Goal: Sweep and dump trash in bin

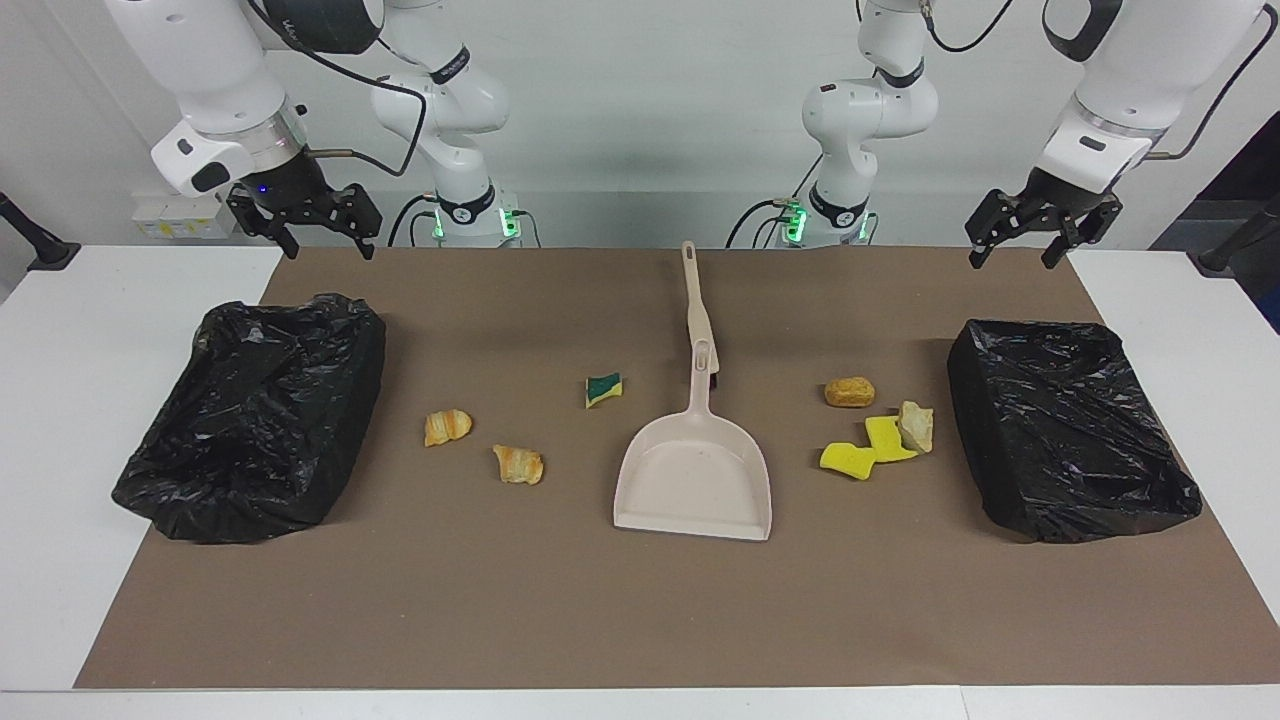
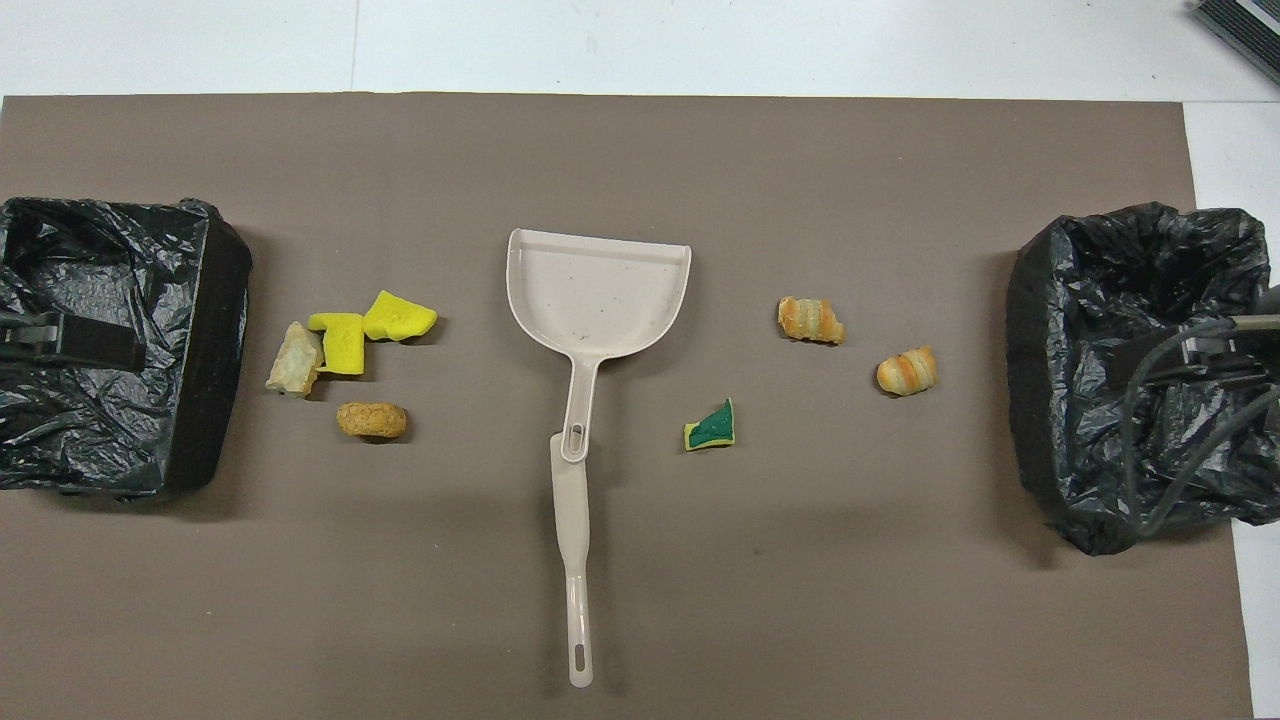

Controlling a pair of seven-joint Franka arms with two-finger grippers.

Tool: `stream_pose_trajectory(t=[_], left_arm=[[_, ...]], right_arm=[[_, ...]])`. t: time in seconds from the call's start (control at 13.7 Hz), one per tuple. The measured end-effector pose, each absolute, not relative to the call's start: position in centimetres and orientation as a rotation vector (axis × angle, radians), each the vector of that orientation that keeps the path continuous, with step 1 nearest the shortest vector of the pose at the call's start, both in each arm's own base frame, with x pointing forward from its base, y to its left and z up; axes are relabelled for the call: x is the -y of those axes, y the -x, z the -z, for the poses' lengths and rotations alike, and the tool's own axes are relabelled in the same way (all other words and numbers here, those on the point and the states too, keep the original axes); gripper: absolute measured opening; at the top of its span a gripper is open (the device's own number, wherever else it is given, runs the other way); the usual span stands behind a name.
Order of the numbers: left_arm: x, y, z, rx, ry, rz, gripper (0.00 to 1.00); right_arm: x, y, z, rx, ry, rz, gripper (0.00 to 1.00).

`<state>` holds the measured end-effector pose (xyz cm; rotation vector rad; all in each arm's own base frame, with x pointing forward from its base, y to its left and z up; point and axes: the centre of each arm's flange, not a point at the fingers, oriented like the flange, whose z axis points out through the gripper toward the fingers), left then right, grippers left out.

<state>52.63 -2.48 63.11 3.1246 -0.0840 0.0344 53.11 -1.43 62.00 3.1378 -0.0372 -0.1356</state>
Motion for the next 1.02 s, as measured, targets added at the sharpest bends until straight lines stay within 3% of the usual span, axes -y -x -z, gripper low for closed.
stream_pose_trajectory(t=[0.37,1.02], left_arm=[[2.5,-52.6,-63.1,0.084,-3.125,-0.034,1.00],[2.5,-52.6,-63.1,0.084,-3.125,-0.034,1.00]], right_arm=[[0.4,-54.5,-59.6,0.007,-3.135,0.183,1.00],[-7.1,-60.9,-52.0,-0.147,-3.128,0.132,1.00]])
